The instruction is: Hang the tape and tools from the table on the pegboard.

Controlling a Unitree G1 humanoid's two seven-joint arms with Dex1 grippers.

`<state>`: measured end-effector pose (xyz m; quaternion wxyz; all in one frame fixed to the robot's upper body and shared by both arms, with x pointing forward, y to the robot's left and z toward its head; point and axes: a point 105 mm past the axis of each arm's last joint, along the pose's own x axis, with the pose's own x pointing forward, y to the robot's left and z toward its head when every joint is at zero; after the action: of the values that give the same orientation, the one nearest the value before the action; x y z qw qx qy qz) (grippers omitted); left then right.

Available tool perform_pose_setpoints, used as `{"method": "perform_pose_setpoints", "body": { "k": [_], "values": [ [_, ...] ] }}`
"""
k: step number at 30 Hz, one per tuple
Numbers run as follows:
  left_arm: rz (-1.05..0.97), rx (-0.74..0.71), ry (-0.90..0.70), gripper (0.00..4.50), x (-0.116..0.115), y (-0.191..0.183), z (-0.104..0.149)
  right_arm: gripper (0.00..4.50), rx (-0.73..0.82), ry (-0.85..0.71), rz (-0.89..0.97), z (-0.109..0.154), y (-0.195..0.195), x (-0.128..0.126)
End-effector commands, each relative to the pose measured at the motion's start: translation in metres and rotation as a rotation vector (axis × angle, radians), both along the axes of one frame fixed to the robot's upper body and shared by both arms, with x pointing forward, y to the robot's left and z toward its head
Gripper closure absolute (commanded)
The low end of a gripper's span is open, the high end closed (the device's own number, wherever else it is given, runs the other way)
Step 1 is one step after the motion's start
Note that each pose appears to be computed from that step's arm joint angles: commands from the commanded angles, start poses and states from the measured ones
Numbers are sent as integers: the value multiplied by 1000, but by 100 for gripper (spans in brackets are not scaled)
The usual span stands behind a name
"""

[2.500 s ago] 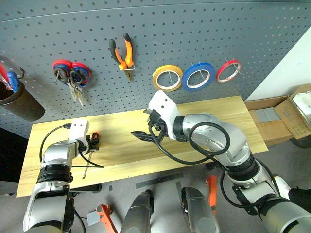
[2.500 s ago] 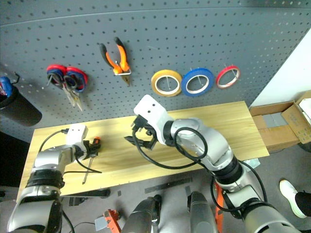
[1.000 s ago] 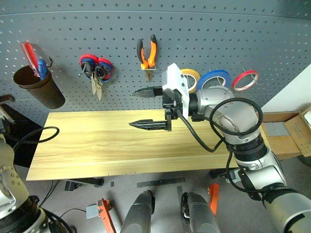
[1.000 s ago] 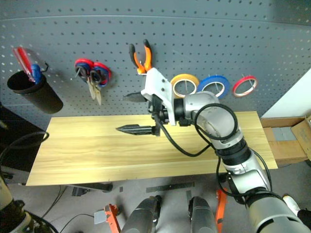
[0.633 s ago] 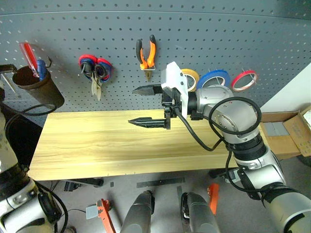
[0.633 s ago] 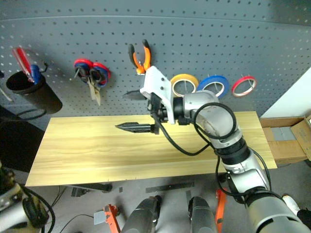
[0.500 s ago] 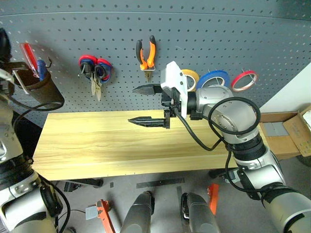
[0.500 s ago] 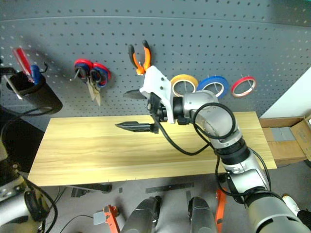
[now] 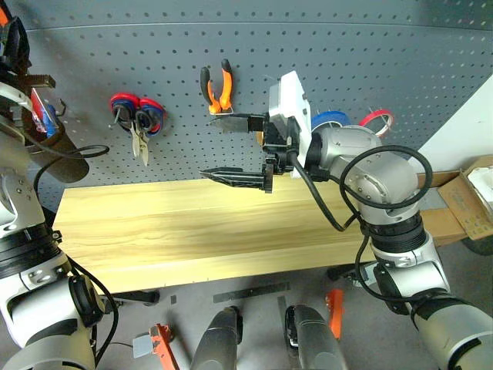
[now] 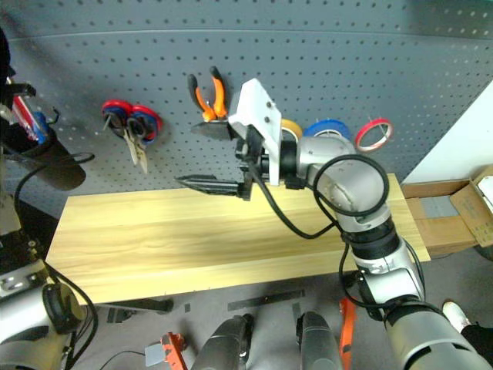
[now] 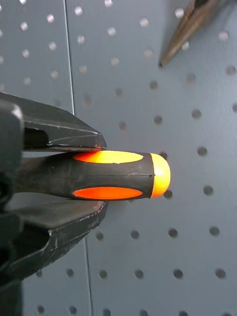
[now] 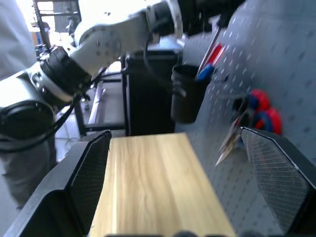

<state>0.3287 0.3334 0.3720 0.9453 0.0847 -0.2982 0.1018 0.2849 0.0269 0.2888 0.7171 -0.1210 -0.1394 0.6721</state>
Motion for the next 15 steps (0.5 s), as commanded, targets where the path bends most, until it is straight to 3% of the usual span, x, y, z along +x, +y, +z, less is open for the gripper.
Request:
{"method": "perform_pose_setpoints", "body": {
  "k": [1,6,11,15],
  "values": [
    [11,38,-109,350,-18,-2,28,0,27,-45,32,10,0,-11],
    [31,32,-111,350,-21,3,26,0,26,-44,32,10,1,-12],
    [144,-1,-148,350,-49,32,33,0,24,-37,19,8,-2,-11],
    [200,4,-150,350,-59,41,31,0,19,-33,27,6,-2,-12]
  ]
}}
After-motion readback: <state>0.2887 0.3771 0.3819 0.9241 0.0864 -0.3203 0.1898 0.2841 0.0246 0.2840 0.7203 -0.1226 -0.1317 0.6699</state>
